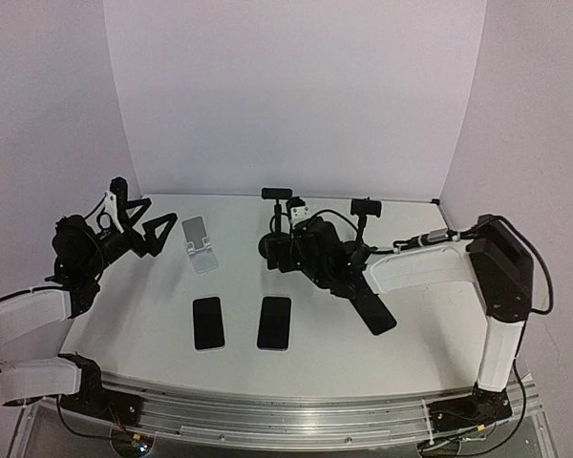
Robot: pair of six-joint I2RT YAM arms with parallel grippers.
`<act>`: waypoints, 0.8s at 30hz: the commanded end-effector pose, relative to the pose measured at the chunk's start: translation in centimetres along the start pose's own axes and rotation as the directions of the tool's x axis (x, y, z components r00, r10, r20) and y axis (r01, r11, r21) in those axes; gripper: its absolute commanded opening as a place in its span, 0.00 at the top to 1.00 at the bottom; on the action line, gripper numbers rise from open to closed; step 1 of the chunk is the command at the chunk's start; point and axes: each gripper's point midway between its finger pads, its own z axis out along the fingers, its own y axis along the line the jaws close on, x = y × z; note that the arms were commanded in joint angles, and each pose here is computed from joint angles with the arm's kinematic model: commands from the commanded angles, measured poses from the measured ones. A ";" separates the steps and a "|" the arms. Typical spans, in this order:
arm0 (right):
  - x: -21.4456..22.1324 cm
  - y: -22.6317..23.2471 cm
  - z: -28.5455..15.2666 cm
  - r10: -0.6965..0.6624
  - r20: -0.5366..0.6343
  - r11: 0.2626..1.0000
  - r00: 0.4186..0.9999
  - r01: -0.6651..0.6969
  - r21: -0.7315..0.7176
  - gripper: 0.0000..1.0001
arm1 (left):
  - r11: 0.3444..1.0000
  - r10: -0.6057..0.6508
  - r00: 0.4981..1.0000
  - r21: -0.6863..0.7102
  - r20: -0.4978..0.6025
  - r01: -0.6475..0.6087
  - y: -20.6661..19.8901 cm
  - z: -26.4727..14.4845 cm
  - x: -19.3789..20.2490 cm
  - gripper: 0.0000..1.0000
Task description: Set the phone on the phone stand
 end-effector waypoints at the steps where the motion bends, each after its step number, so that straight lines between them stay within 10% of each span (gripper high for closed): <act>1: -4.4 0.8 2.0 -0.026 0.344 1.000 0.939 0.020 0.020 0.07 | 1.000 -0.012 1.000 0.008 0.014 0.012 -0.3 1.1 -1.4 0.00; 24: -3.0 -2.7 13.9 -0.017 0.521 0.995 0.854 -0.036 0.092 0.39 | 0.998 -0.018 1.000 -0.055 0.007 0.019 1.1 2.2 -2.6 0.00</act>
